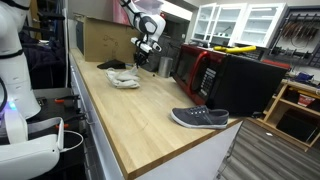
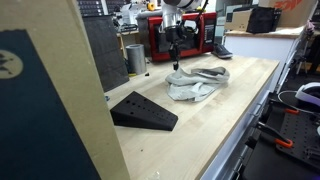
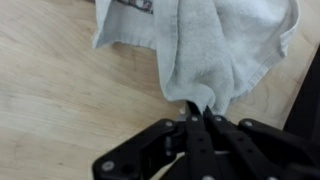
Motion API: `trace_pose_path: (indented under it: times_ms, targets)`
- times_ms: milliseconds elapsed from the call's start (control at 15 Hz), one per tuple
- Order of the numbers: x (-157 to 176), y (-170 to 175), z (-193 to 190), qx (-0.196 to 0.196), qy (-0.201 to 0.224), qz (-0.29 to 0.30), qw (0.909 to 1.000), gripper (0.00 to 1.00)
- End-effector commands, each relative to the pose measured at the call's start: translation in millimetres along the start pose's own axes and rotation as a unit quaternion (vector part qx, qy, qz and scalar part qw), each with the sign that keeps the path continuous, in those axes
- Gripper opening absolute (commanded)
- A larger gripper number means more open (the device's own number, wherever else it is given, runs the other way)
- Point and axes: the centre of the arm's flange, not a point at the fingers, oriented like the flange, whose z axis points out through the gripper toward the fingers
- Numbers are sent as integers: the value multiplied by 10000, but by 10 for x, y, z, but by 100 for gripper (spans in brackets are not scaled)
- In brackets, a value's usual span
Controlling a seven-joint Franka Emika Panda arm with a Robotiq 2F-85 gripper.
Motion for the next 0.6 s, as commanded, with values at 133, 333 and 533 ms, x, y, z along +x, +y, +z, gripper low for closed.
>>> trace_pose_path:
  times_ms: [133, 333, 533]
  targets:
    - [-721, -352, -103, 38, -243, -893, 9957, 1]
    - [-1004, -440, -123, 109, -473, -1304, 9903, 1]
    - [-1240, -647, -79, 260, -849, -1607, 9830, 1]
